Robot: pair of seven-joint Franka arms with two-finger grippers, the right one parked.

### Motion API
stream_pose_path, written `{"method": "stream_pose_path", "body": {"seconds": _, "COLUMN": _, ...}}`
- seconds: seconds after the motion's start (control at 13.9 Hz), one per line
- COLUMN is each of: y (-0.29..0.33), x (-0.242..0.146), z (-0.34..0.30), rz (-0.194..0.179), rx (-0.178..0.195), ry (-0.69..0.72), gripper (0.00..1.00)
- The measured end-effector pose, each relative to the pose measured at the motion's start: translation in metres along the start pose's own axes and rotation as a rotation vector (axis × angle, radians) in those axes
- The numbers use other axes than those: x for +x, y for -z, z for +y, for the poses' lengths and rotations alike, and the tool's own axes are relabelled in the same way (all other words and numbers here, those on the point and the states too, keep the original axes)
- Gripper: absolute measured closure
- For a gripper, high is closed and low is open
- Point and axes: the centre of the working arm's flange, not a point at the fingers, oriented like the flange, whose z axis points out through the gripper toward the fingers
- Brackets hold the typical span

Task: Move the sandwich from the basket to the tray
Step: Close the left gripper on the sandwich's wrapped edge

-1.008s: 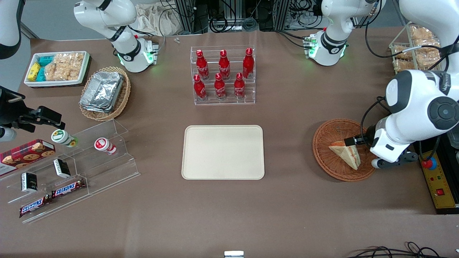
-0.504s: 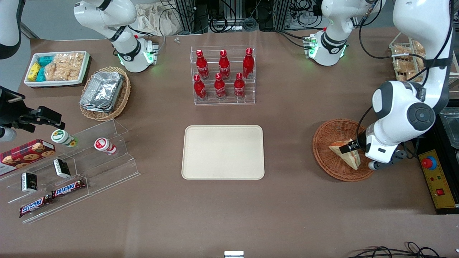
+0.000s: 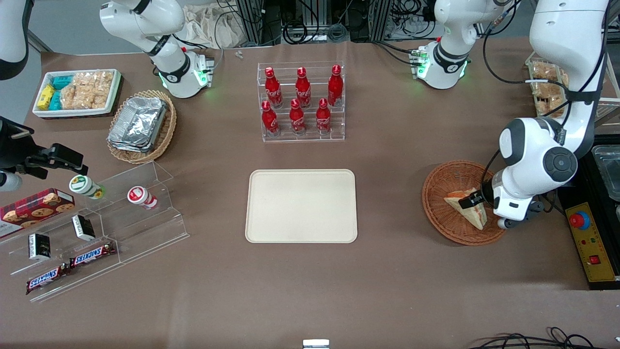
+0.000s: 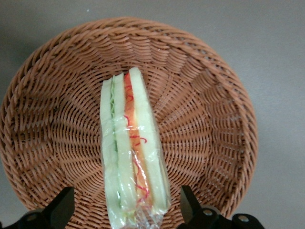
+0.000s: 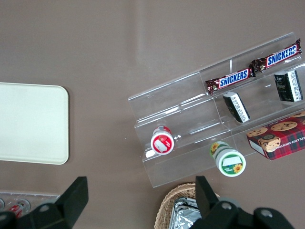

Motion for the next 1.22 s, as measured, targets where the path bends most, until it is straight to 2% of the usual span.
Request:
{"method": "stream_pose_path", "body": {"seconds": 0.22, "y": -0.014, "x": 0.001, "z": -0.004, "rz": -0.019, "rx": 0.007, "ry": 0.017, "gripper": 0.0}}
{"method": "stream_pose_path", "body": {"seconds": 0.65, "y": -0.048, "x": 0.007, "z": -0.001, "rz": -0.008, "rx": -0.013, "ry": 0.189, "gripper": 0.0}}
{"method": "stream_pose_path", "body": {"seconds": 0.72, "y": -0.049, "x": 0.007, "z": -0.001, "rz": -0.007, "rx": -0.015, "ry": 0.199, "gripper": 0.07}}
{"method": "stream_pose_path", "body": {"seconds": 1.01, "y": -0.048, "x": 0.007, "z": 0.001, "rz": -0.004, "rx": -0.018, "ry": 0.202, "gripper": 0.5}}
{"method": "stream_pose_path", "body": {"seconds": 1.08, "y": -0.047, "x": 0.007, "z": 0.002, "rz": -0.002, "rx": -0.02, "ry": 0.202, "gripper": 0.57}}
{"method": "stream_pose_path", "body": {"seconds": 1.22, "y": -0.041, "x": 0.01, "z": 0.003, "rz": 0.006, "rx": -0.025, "ry": 0.202, "gripper": 0.63}}
